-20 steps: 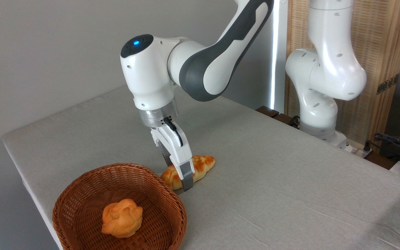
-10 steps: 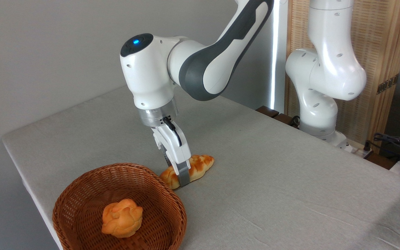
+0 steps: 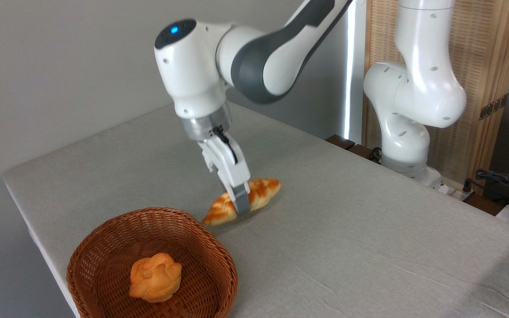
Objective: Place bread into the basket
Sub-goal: 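Lift the braided roll and carry it over the wicker basket, then lower the braided roll into the basket beside the round bun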
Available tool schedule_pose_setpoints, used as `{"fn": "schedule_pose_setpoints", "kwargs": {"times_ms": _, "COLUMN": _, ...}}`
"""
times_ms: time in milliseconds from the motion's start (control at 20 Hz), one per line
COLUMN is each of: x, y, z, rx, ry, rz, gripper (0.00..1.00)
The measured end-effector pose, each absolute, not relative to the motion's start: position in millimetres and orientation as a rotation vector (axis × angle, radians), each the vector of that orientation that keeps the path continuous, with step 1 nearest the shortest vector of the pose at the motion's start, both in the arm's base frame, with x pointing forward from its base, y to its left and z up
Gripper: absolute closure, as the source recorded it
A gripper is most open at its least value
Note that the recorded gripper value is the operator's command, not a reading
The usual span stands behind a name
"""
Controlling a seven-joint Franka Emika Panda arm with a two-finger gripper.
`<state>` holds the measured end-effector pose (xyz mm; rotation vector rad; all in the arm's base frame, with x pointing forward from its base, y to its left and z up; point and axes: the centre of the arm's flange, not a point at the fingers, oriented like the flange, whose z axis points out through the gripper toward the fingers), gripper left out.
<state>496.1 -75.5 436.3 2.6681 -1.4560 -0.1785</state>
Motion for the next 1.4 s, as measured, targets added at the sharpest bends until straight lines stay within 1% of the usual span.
{"fn": "schedule_pose_setpoints", "kwargs": {"times_ms": 150, "x": 490, "y": -80, "z": 454, "rx": 2.656, "ry": -1.470, "rz": -0.190, "gripper": 0.61}}
{"fn": "schedule_pose_setpoints", "kwargs": {"times_ms": 250, "x": 488, "y": -86, "z": 468, "rx": 2.649, "ry": -1.490, "rz": -0.182, "gripper": 0.61}}
{"fn": "schedule_pose_setpoints", "kwargs": {"times_ms": 300, "x": 488, "y": -87, "z": 471, "rx": 2.650, "ry": -1.495, "rz": -0.173, "gripper": 0.61}}
{"fn": "schedule_pose_setpoints", "kwargs": {"times_ms": 500, "x": 497, "y": -94, "z": 503, "rx": 2.664, "ry": -1.518, "rz": -0.066, "gripper": 0.61}}
{"fn": "schedule_pose_setpoints", "kwargs": {"times_ms": 550, "x": 502, "y": -95, "z": 514, "rx": 2.669, "ry": -1.511, "rz": 0.002, "gripper": 0.61}}
{"fn": "schedule_pose_setpoints", "kwargs": {"times_ms": 600, "x": 505, "y": -95, "z": 521, "rx": 2.673, "ry": -1.505, "rz": 0.045, "gripper": 0.61}}
{"fn": "schedule_pose_setpoints", "kwargs": {"times_ms": 650, "x": 511, "y": -96, "z": 530, "rx": 2.682, "ry": -1.496, "rz": 0.128, "gripper": 0.61}}
{"fn": "schedule_pose_setpoints", "kwargs": {"times_ms": 700, "x": 514, "y": -95, "z": 534, "rx": 2.688, "ry": -1.494, "rz": 0.171, "gripper": 0.61}}
{"fn": "schedule_pose_setpoints", "kwargs": {"times_ms": 800, "x": 524, "y": -94, "z": 543, "rx": 2.710, "ry": -1.483, "rz": 0.302, "gripper": 0.61}}
{"fn": "schedule_pose_setpoints", "kwargs": {"times_ms": 950, "x": 542, "y": -91, "z": 543, "rx": 2.739, "ry": -1.467, "rz": 0.466, "gripper": 0.61}}
{"fn": "schedule_pose_setpoints", "kwargs": {"times_ms": 1050, "x": 554, "y": -90, "z": 539, "rx": 2.753, "ry": -1.459, "rz": 0.555, "gripper": 0.60}}
{"fn": "schedule_pose_setpoints", "kwargs": {"times_ms": 1100, "x": 559, "y": -90, "z": 535, "rx": 2.758, "ry": -1.456, "rz": 0.586, "gripper": 0.56}}
{"fn": "schedule_pose_setpoints", "kwargs": {"times_ms": 1150, "x": 565, "y": -89, "z": 530, "rx": 2.764, "ry": -1.451, "rz": 0.624, "gripper": 0.55}}
{"fn": "schedule_pose_setpoints", "kwargs": {"times_ms": 1250, "x": 578, "y": -89, "z": 517, "rx": 2.774, "ry": -1.442, "rz": 0.686, "gripper": 0.44}}
{"fn": "schedule_pose_setpoints", "kwargs": {"times_ms": 1300, "x": 583, "y": -89, "z": 510, "rx": 2.779, "ry": -1.438, "rz": 0.704, "gripper": 0.42}}
{"fn": "schedule_pose_setpoints", "kwargs": {"times_ms": 1350, "x": 587, "y": -89, "z": 506, "rx": 2.781, "ry": -1.436, "rz": 0.715, "gripper": 0.30}}
{"fn": "schedule_pose_setpoints", "kwargs": {"times_ms": 1400, "x": 591, "y": -89, "z": 499, "rx": 2.784, "ry": -1.433, "rz": 0.731, "gripper": 0.26}}
